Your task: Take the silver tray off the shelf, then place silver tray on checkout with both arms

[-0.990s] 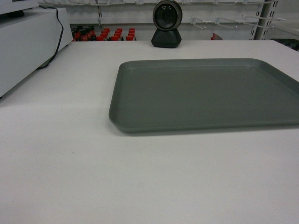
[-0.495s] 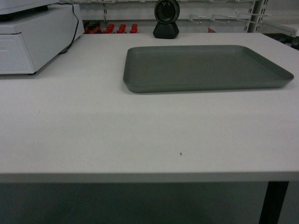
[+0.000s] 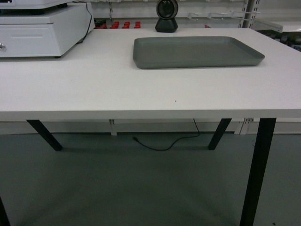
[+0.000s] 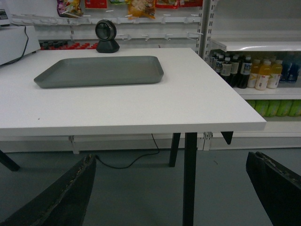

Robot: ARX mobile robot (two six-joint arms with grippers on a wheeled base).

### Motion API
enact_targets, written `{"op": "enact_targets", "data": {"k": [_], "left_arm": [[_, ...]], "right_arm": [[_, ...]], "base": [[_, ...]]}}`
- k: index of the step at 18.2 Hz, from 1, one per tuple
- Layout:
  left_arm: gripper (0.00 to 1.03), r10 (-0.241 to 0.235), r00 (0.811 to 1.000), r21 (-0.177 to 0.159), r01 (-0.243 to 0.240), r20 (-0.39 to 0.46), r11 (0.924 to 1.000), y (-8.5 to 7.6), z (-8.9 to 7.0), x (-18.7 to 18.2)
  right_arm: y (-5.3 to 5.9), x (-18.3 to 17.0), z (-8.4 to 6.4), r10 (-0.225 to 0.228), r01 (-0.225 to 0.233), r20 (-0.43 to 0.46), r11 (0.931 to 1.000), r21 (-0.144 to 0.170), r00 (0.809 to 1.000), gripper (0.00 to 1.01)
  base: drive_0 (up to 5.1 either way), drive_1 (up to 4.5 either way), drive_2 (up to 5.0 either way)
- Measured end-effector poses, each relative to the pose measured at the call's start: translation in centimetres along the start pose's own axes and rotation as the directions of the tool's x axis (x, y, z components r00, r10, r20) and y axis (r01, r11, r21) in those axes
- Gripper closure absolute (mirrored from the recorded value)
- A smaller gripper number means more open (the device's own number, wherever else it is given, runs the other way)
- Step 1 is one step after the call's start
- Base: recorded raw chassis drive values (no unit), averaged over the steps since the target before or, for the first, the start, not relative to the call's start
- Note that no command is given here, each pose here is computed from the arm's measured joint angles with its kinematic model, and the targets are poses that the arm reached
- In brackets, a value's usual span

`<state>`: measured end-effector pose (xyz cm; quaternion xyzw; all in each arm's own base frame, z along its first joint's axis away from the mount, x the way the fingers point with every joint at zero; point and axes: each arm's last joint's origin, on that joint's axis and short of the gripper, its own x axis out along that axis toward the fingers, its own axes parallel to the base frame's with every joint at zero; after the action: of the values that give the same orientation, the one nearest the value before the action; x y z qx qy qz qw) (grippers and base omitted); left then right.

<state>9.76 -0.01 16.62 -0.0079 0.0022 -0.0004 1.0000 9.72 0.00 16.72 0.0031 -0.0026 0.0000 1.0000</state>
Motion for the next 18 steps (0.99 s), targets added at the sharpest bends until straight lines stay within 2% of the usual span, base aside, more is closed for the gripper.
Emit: {"op": "enact_targets", "data": {"k": [12,18], "left_arm": [[0.05,0.000,1.000,0.000,0.000,0.002,1.0000,0.00,0.02,0.00],[0.05,0.000,1.000,0.000,0.000,0.004,1.0000,0.00,0.04,0.00]], "right_arm": [[0.00,0.00,-0.01,0.000,0.000,-0.002,1.0000,0.000,1.000,0.03],[0.00,0.00,0.01,0.000,0.000,0.001,1.0000,0.000,1.000,0.03]], "base": [[0.0,-4.28,4.2],[0.0,0.00,0.0]]}}
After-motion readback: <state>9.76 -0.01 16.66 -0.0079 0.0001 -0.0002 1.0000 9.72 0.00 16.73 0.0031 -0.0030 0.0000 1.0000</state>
